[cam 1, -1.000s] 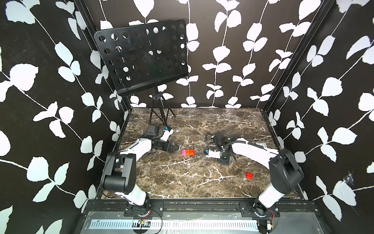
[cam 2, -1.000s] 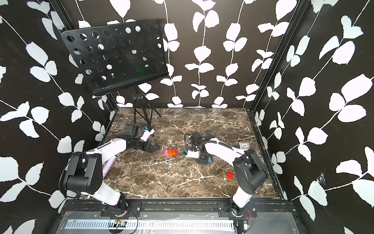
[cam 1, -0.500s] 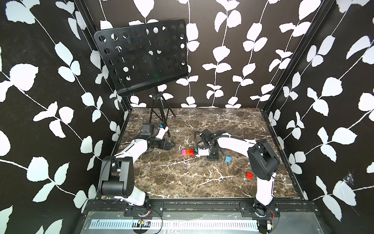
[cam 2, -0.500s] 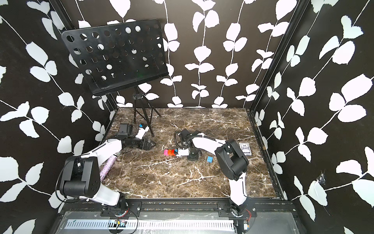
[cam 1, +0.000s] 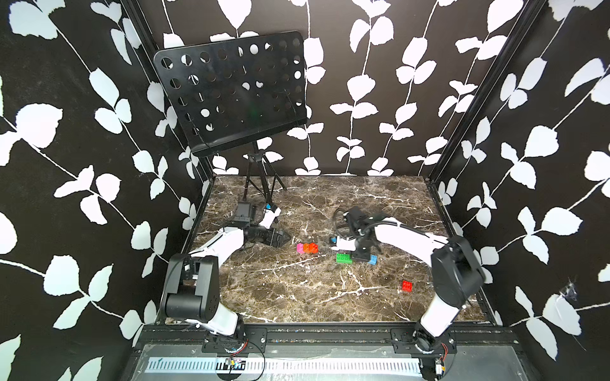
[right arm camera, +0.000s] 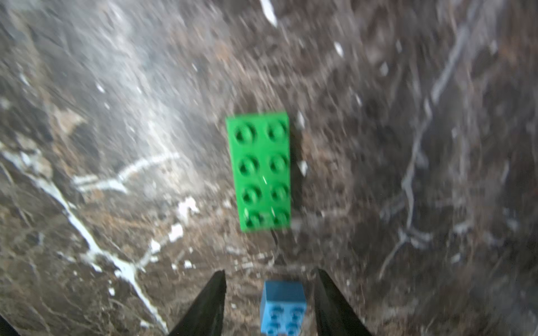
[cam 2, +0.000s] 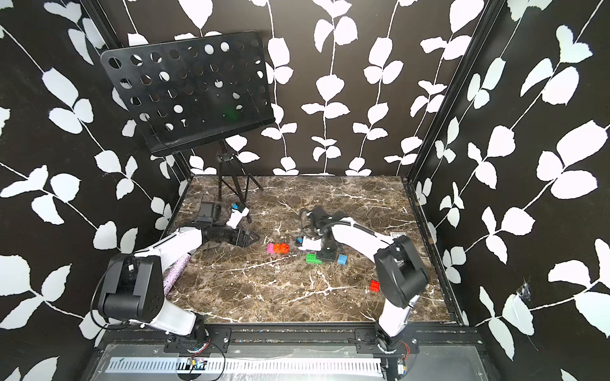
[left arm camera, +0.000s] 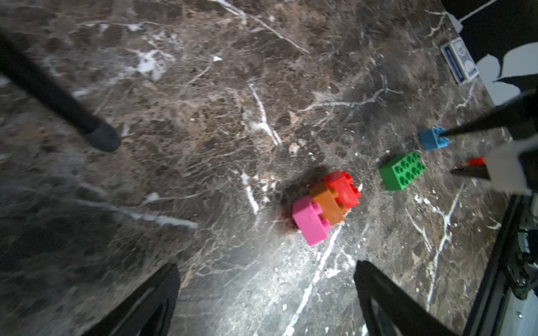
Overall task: Assemble the letter y with lego
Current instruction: Place the lego brick at the center of the board, then pick up the lego brick from the center of the board.
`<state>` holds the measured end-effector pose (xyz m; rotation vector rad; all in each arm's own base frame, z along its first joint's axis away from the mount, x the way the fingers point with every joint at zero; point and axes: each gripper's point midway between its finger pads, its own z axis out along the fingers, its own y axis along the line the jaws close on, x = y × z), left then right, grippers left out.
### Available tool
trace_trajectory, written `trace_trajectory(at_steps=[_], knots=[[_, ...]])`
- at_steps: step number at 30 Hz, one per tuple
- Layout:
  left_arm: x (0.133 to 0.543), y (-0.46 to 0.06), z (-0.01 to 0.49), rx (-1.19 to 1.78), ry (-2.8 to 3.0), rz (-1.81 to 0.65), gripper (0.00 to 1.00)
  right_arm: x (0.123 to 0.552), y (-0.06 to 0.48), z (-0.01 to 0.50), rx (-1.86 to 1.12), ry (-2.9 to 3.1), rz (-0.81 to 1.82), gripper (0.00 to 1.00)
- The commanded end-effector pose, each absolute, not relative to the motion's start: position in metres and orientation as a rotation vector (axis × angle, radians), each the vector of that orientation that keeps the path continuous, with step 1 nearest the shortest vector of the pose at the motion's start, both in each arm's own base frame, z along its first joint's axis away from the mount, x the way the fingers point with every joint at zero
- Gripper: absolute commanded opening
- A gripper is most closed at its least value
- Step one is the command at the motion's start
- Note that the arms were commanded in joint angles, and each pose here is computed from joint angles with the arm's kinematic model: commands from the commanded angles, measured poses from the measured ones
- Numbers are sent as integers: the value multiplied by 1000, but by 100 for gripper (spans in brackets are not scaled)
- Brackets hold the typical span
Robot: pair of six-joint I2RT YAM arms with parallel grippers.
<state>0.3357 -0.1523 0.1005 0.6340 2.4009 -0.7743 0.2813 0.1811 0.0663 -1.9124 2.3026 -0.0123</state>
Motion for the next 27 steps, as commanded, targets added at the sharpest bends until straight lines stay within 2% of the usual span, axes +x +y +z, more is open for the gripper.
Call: trace_trajectory(at_steps=[1, 4, 18, 23, 27], knots=[[329, -162, 100, 679, 2394, -822, 96, 271, 142, 61, -1843, 2455, -58, 48], [330, -160, 100, 683, 2396, -799, 96, 266, 126, 57, -1783, 2544, -56, 49], [329, -156, 100, 700, 2395, -764, 96, 279, 122, 31, -1749, 2650, -64, 50], [329, -157, 99, 701, 2398, -765, 96, 283, 126, 29, -1736, 2645, -24, 46], [329, -157, 99, 702, 2398, -765, 96, 283, 127, 29, -1725, 2648, 8, 40]])
